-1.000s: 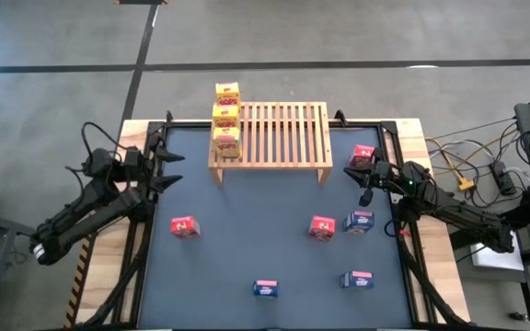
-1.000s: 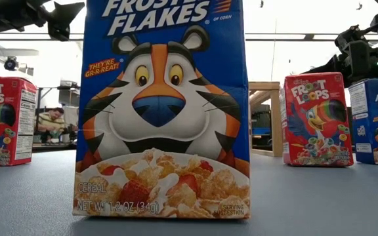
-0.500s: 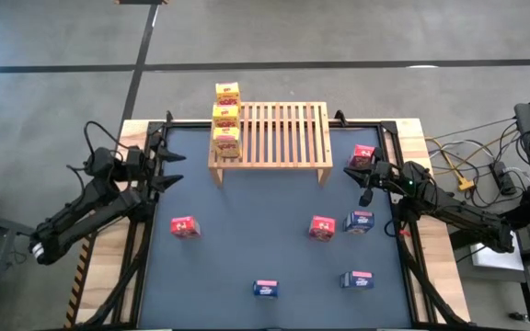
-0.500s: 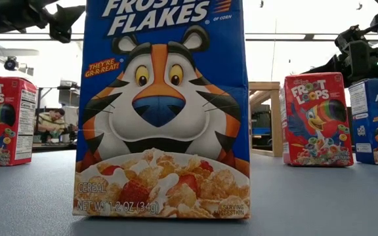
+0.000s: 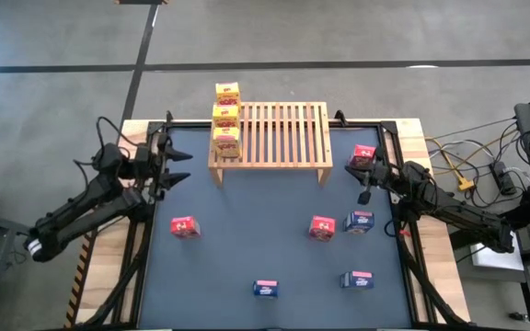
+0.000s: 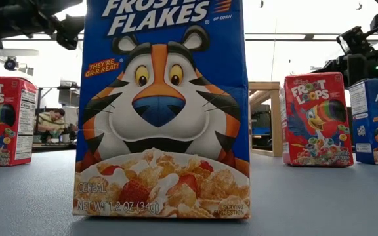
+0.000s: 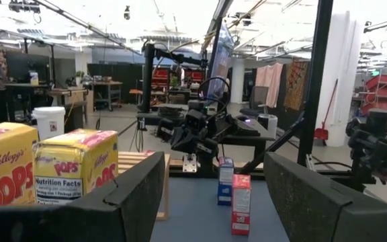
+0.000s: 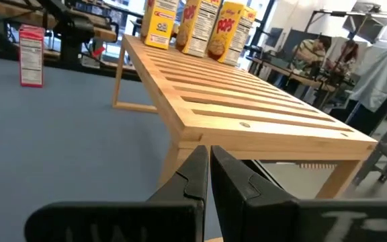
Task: Stack cereal on shelf
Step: Put the top right blue cereal box on the shelf
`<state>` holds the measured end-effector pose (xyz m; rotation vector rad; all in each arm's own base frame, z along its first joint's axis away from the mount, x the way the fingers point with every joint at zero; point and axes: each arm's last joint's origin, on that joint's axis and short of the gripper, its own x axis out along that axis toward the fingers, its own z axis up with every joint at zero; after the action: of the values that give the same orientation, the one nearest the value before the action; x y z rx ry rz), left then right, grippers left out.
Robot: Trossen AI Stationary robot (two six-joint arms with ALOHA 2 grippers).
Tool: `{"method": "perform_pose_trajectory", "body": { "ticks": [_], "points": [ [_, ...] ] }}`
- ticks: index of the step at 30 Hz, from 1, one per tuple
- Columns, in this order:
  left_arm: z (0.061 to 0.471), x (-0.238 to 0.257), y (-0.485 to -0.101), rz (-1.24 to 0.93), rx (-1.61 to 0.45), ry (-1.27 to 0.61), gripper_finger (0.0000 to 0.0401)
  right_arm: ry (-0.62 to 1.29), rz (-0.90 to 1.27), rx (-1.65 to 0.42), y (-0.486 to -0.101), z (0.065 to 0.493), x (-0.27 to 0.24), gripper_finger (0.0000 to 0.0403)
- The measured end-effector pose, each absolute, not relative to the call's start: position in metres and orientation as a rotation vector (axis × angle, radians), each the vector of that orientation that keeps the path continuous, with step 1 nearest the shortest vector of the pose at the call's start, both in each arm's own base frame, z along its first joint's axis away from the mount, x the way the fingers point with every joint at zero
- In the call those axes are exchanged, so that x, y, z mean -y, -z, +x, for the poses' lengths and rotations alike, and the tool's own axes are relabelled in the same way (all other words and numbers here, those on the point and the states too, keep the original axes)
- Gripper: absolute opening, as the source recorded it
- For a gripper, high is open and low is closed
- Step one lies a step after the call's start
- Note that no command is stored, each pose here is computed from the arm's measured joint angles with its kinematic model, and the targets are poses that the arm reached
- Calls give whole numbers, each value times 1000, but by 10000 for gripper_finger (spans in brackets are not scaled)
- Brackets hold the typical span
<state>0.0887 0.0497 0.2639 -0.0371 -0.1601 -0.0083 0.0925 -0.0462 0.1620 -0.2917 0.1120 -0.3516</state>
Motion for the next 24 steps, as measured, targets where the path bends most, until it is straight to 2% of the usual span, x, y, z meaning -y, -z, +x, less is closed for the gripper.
{"method": "perform_pose_trajectory", "body": {
  "ticks": [6, 10, 19, 24],
  "points": [
    [91, -51, -265, -35, 168, 10, 238, 353, -282, -109, -162, 93, 46, 9],
    [91, -52, -266, -25, 181, 11, 238, 358, -129, -69, -163, 93, 46, 9],
    [92, -53, -266, -26, 177, 15, 238, 333, 319, 204, -182, 92, 46, 9],
    [92, -52, -266, -26, 176, 22, 238, 337, 317, 220, -183, 92, 46, 9]
  ]
}}
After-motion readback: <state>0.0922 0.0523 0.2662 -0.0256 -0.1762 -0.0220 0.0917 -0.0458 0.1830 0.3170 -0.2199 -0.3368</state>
